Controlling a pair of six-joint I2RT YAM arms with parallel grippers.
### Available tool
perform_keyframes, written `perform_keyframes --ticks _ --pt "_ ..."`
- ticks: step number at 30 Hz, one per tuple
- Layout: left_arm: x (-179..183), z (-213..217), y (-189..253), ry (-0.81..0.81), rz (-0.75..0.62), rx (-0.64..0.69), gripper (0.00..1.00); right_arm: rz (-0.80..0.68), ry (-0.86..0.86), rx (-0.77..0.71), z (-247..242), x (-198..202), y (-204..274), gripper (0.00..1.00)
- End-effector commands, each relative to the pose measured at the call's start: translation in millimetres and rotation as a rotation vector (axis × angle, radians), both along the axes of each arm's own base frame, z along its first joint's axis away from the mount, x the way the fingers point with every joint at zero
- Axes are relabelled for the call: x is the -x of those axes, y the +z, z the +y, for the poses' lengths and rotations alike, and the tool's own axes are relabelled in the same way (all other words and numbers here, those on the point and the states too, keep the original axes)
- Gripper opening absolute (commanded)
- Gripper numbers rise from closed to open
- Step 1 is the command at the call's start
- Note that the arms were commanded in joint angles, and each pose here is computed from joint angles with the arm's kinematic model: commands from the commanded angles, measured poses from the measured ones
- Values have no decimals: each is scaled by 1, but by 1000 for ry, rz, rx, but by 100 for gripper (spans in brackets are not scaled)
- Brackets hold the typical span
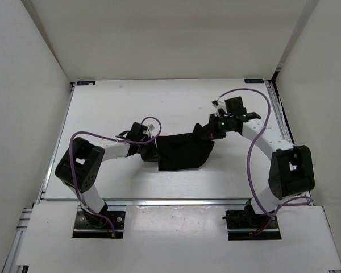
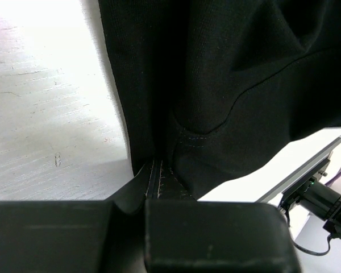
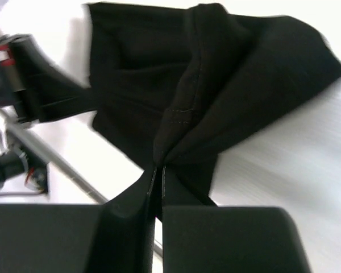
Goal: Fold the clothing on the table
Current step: Fold the skirt
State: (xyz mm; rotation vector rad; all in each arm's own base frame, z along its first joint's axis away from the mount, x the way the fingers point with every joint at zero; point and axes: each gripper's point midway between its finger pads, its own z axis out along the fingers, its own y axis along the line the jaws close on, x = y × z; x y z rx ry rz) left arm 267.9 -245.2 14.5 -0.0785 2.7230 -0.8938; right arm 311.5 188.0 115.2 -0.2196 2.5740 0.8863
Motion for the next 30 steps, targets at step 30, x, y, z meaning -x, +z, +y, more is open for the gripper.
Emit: perform_keyframes --ticks 30 --pt "-9 41 -6 115 26 -52 0 198 526 -173 208 47 -21 8"
